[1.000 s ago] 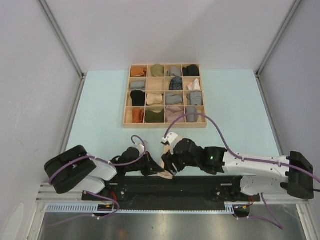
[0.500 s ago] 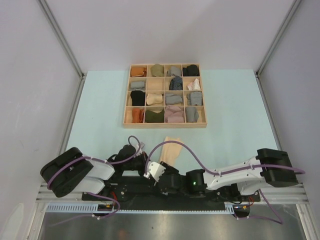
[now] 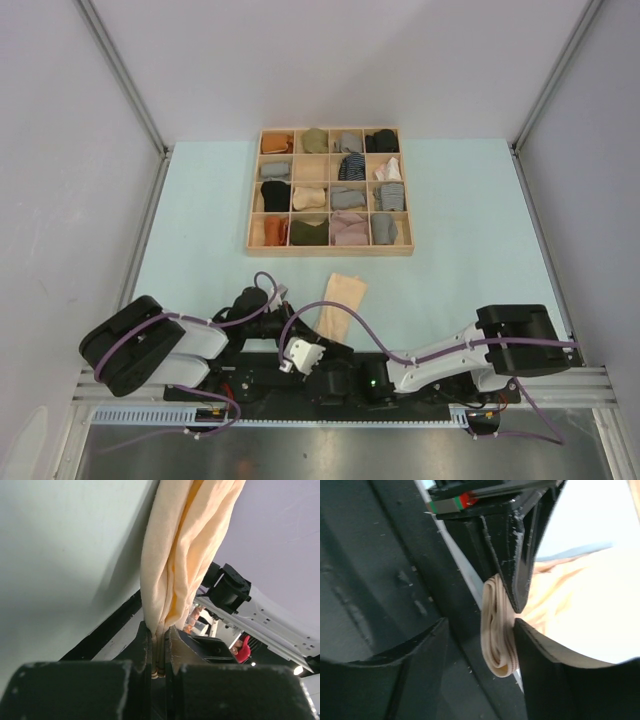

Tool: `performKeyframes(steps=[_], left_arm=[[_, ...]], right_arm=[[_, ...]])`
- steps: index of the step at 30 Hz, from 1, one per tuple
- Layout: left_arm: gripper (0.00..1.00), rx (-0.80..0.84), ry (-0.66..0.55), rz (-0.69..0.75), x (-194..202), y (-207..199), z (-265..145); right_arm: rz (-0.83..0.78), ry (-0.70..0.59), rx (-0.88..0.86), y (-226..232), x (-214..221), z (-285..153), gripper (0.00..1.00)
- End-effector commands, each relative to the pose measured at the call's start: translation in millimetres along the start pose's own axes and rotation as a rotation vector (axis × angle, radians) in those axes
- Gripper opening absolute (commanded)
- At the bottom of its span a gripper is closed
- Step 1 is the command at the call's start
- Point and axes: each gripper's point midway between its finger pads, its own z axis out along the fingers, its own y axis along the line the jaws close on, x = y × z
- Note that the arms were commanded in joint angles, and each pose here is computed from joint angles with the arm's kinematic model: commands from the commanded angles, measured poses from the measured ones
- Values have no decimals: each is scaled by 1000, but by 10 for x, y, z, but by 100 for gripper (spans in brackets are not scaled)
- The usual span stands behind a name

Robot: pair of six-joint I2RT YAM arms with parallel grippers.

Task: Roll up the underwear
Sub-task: Roll the underwear to the center of the board.

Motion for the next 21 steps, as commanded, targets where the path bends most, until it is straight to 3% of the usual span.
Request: performKeyframes(steps=[1, 8, 11, 13, 14, 17, 20, 21], left_arm=[[0, 48, 29, -23, 64, -72, -67], [0, 67, 45, -43, 84, -99, -95], [0, 61, 46, -41, 86, -86, -94], [0, 57, 46, -38, 88, -68, -93], [0, 57, 45, -33, 87, -63, -95], [1, 48, 29, -11, 65, -27, -93], [14, 64, -2, -6, 17, 14, -133], [23, 64, -13, -5, -9, 29, -144]], right_arm=[[8, -41, 138, -156, -44, 34, 56], [-69, -1, 260, -260, 166, 71, 45], [-61, -16, 263, -243, 138, 63, 31], [-46, -24, 259, -248, 106, 49, 5], [-47, -24, 257, -254, 98, 44, 0], [-29, -2, 150, -169, 79, 62, 0], [13, 42, -21, -17, 91, 73, 0], [41, 51, -36, -74, 76, 91, 0]])
